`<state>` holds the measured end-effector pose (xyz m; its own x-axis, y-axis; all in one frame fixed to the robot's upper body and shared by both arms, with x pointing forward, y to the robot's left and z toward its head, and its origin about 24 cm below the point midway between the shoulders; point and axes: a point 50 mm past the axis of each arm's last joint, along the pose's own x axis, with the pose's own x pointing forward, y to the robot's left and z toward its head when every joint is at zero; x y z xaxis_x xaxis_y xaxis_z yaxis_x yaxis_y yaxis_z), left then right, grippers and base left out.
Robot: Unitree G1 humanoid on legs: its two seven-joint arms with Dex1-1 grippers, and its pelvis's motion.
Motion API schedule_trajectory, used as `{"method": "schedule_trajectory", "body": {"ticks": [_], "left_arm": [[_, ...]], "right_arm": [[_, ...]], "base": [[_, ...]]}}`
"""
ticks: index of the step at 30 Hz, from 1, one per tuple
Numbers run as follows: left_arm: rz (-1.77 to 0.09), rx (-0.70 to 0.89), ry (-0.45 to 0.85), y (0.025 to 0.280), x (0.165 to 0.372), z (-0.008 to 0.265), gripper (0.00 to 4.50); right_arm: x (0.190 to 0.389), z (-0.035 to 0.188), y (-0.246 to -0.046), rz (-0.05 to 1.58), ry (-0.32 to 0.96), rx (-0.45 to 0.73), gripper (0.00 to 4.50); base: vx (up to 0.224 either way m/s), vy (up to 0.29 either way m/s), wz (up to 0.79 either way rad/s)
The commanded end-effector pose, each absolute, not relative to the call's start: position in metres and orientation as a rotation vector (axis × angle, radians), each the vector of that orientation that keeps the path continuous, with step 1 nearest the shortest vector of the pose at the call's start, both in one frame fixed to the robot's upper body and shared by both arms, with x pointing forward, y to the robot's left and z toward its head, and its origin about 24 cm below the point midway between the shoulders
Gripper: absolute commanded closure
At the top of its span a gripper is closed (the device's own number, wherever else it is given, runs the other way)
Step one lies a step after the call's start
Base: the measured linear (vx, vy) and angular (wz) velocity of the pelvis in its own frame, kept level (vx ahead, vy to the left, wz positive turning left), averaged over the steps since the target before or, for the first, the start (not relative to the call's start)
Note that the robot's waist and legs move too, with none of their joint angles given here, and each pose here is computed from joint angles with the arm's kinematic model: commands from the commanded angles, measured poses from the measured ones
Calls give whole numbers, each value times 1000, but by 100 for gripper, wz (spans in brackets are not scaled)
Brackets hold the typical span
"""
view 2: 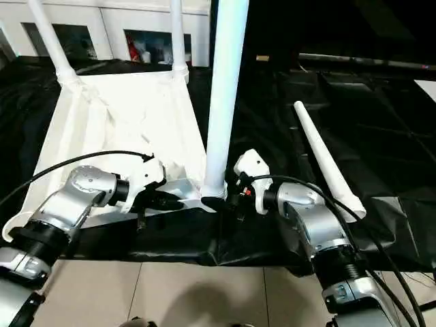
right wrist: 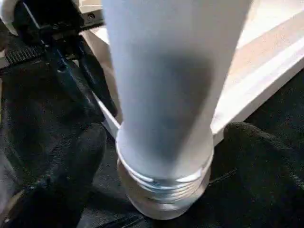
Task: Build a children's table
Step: Insert table leg to table base, then rotate leg to tighten
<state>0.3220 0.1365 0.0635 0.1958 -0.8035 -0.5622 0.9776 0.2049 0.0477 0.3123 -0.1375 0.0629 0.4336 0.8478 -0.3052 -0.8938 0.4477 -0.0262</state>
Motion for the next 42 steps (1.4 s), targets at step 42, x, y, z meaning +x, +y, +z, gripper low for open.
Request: {"method": "schedule_trajectory", "body": {"ticks": [42], "left_arm": [[-902,427,447,81,358,56,450]], "right_arm": [[353,25,-74,358,333,70,103]], "base": [[0,0,0]]}}
